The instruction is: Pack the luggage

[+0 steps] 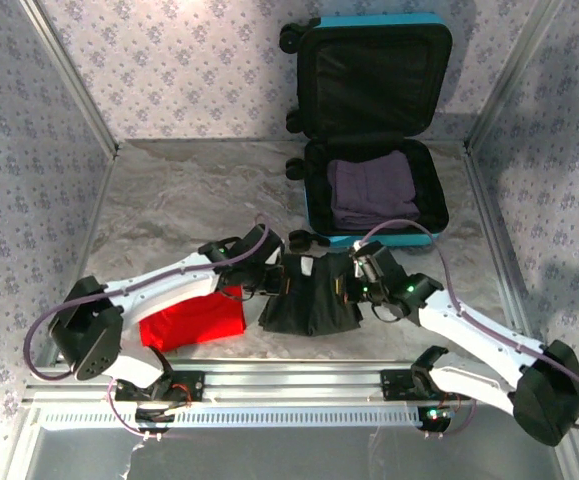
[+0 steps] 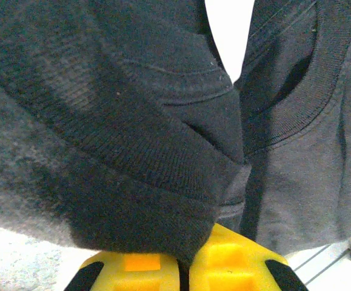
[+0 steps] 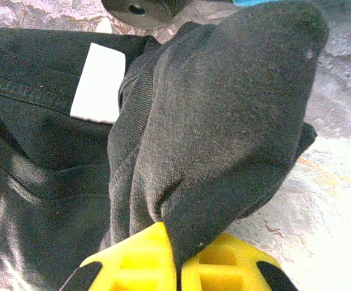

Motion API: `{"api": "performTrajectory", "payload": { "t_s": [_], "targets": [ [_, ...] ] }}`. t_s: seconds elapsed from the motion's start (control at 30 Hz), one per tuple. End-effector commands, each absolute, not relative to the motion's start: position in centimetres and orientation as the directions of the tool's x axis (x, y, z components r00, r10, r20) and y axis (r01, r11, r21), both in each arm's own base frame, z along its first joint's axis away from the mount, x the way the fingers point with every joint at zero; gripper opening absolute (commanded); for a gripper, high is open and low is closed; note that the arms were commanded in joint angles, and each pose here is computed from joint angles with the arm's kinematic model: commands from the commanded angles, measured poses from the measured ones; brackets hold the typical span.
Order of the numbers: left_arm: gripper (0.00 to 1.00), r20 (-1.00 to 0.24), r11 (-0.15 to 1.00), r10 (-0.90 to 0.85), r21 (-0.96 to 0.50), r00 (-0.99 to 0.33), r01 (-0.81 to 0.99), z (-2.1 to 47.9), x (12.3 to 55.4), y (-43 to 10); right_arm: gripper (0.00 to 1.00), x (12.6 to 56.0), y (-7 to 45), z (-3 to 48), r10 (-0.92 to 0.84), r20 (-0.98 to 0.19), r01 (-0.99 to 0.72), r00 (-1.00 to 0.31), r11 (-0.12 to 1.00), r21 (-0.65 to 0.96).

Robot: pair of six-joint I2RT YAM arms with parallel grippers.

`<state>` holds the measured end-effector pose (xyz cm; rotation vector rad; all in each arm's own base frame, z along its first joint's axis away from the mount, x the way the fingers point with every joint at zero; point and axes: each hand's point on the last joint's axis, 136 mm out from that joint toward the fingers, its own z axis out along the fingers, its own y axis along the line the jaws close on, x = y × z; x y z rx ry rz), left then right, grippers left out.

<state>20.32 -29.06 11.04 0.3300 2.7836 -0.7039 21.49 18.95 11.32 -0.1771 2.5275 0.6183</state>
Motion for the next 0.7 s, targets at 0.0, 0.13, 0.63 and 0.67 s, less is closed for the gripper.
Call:
{"api": "performTrajectory", "payload": {
  "t_s": [0.0, 0.13, 0.63, 0.67],
  "targets": [
    [0.0, -0.361, 0.815, 0.161, -0.477, -0.919, 0.33, 14.8, 20.5, -29.8, 0.0, 21.6, 18.5, 13.8, -0.012, -0.56, -0.27, -0.829, 0.884, 0.381],
    [0.0, -0.429, 0.776, 0.158, -0.503, -0.889, 0.38, 17.5, 21.1, -30.6, 0.0, 22.0, 18.3, 15.9, -0.011, -0.587, -0.295, -0.809, 0.873, 0.389],
    [0.0, -0.606, 0.694, 0.129, -0.51, -0.785, 0.508, 26.0, 28.1, -36.3, 0.0, 28.2, 14.6, 24.1, 0.061, -0.671, -0.306, -0.739, 0.857, 0.415],
    [0.0, -0.61, 0.695, 0.129, -0.507, -0.782, 0.51, 26.1, 28.6, -36.7, 0.0, 28.7, 14.2, 24.4, 0.071, -0.673, -0.299, -0.736, 0.858, 0.417]
  ]
}}
